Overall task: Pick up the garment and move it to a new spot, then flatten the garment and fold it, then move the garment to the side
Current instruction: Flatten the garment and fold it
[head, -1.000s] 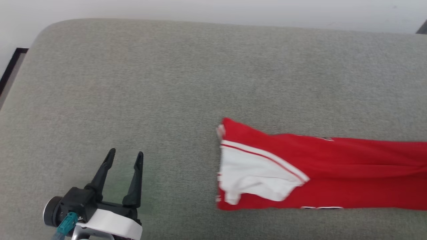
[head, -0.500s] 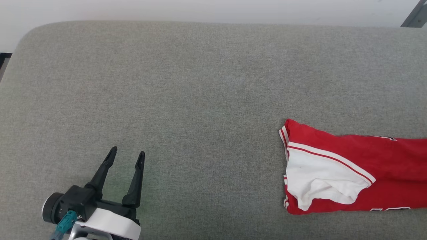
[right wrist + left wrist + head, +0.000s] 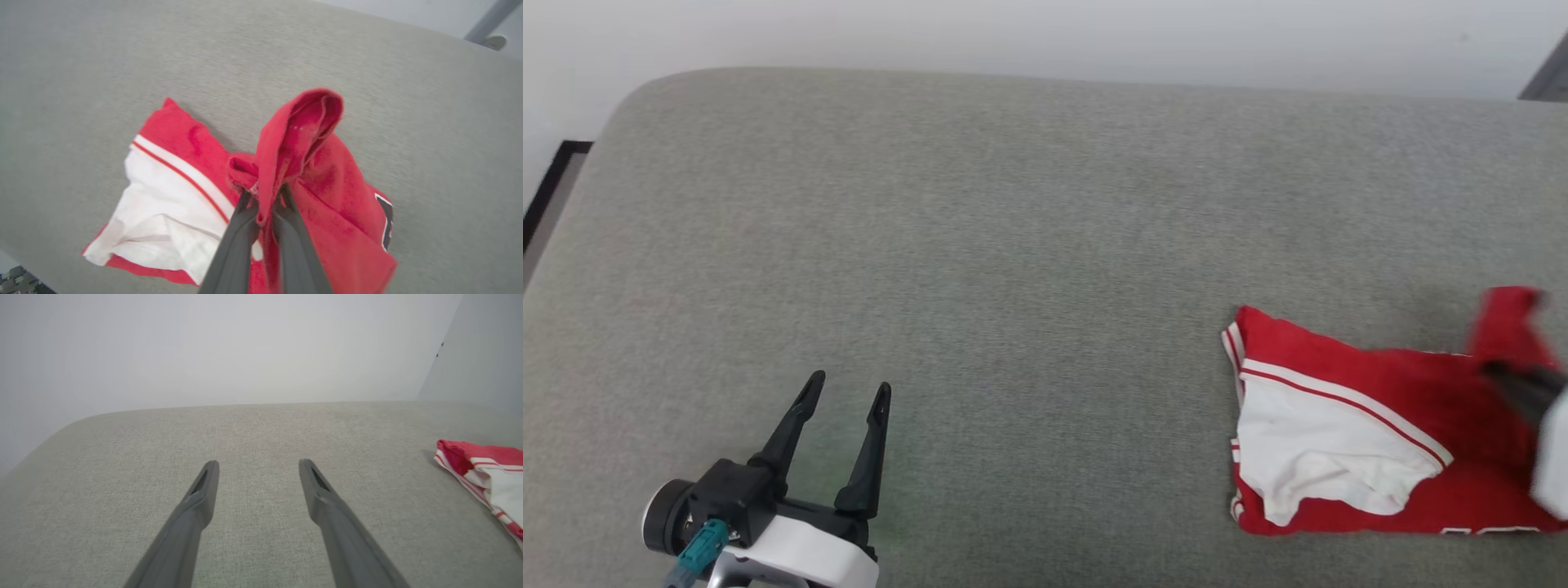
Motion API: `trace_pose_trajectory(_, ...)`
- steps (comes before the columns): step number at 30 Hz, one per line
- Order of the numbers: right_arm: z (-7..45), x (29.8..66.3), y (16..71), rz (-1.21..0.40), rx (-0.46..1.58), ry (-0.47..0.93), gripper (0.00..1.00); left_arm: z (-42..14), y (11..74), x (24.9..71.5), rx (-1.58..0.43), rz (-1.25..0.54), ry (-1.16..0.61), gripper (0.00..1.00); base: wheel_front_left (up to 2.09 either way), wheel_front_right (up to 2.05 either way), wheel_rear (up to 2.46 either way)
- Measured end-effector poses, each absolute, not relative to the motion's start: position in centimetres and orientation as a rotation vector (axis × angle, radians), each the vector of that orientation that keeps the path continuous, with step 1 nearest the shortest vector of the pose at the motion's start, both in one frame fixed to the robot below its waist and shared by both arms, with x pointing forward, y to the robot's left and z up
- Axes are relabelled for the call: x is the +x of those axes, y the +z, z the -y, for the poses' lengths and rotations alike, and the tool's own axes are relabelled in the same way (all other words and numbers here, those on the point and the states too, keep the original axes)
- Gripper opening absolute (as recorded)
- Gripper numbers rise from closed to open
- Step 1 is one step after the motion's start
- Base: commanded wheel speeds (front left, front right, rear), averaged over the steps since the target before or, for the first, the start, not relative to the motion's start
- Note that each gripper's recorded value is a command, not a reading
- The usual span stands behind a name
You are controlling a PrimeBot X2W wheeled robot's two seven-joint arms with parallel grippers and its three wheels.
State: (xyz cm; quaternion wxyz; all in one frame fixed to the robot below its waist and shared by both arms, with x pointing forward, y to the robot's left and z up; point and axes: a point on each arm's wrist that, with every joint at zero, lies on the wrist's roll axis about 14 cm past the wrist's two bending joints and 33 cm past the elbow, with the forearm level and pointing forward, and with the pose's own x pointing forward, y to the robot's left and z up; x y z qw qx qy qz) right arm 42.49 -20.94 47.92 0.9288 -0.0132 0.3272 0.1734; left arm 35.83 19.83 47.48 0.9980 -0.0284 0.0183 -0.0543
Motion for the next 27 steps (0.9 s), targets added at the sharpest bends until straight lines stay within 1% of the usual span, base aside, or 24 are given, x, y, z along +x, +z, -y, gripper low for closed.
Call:
trace_pose_trajectory(5,13.3,41.6,48.7,-0.668,-0.083,0.591,0.0,-20.4,47.5,35.3,-0.062,-0.036,-0.083,1.0,0.0,0.0,0.0)
trace_pose_trajectory(10,8.6,40.4,47.4,-0.721,-0.113,0.737,0.0,-20.7,47.4,35.1,-0.073,-0.039,-0.061,1.0,0.0,0.0,0.0)
trace_pose_trajectory(14,7.0,40.0,45.2,-0.787,-0.111,0.778,0.0,-20.9,47.4,35.1,-0.079,-0.04,-0.05,1.0,0.0,0.0,0.0)
trace_pose_trajectory(19,7.1,40.0,42.4,-0.855,-0.074,0.757,0.0,-20.7,47.2,35.2,-0.09,-0.047,-0.048,1.0,0.0,0.0,0.0)
trace_pose_trajectory(23,7.7,39.9,41.2,-0.871,-0.055,0.73,0.0,-20.6,47.0,35.3,-0.099,-0.052,-0.053,1.0,0.0,0.0,0.0)
trace_pose_trajectory(24,7.8,40.0,41.3,-0.862,-0.051,0.726,0.17,-20.5,47.0,35.4,-0.103,-0.053,-0.055,1.0,0.0,0.0,0.0)
trace_pose_trajectory(25,7.8,40.1,41.4,-0.851,-0.048,0.721,0.41,-20.5,47.0,35.5,-0.106,-0.052,-0.057,1.0,0.0,0.0,0.0)
trace_pose_trajectory(26,7.9,40.3,41.7,-0.836,-0.038,0.715,0.97,-20.4,47.0,35.5,-0.108,-0.051,-0.059,1.0,0.0,0.0,0.0)
trace_pose_trajectory(27,8.0,40.5,42.1,-0.816,-0.029,0.708,1.0,-20.3,47.1,35.6,-0.109,-0.048,-0.064,1.0,0.0,0.0,0.0)
